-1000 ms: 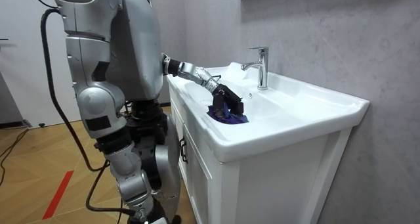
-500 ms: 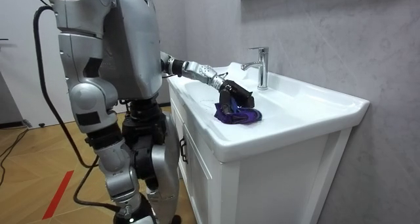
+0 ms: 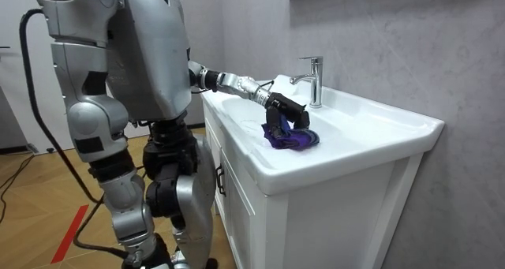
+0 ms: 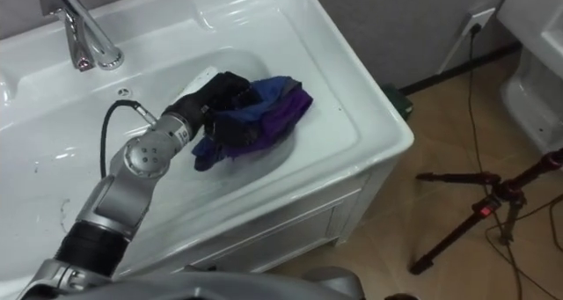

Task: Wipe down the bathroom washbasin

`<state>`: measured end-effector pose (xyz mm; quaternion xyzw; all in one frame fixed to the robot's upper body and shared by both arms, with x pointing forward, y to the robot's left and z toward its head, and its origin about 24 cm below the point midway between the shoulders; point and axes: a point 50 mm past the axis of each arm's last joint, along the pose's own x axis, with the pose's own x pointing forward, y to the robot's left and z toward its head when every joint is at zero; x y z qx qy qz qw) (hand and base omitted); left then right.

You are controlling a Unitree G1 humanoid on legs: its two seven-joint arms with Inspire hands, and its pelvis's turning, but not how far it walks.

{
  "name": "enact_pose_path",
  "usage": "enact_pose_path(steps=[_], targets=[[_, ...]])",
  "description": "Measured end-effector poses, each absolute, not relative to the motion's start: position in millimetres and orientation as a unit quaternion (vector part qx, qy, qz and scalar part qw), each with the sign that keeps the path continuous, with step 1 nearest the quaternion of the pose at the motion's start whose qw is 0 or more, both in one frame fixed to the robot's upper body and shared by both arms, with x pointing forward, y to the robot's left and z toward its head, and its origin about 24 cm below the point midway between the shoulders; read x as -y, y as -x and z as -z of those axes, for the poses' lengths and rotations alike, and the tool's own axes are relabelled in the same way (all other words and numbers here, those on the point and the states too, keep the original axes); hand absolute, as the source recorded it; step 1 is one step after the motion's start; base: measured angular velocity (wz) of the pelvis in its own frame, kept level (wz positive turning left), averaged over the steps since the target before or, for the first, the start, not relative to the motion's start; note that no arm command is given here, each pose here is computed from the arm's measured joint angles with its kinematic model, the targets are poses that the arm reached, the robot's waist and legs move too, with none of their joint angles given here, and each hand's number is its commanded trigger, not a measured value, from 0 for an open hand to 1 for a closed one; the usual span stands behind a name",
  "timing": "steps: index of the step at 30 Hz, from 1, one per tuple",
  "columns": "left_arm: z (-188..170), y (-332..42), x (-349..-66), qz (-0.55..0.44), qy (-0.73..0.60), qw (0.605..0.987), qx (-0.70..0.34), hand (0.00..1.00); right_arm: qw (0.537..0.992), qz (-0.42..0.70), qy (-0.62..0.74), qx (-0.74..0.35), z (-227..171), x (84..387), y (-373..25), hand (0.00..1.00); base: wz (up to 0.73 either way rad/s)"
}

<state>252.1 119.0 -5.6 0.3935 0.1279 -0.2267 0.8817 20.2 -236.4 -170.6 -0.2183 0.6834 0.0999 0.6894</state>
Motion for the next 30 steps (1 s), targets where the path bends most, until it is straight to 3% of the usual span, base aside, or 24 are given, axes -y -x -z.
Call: enact_pose_path(steps=[8, 20, 30], targets=[[34.5, -246.5, -129.9, 0.205, -0.427, 0.864, -0.172, 1.0, 0.69, -0.099, 0.218, -0.683, 169.8, 237.5, -22.0, 0.0, 0.0], [62.6, -230.5, -152.2, 0.148, -0.427, 0.868, -0.207, 1.0, 0.69, -0.093, 0.218, -0.684, 169.3, 238.5, -22.5, 0.0, -0.03], [81.7, -207.4, -183.5, 0.084, -0.434, 0.859, -0.258, 1.0, 0.704, -0.066, 0.221, -0.672, 166.5, 245.0, -30.7, 0.0, 0.03]])
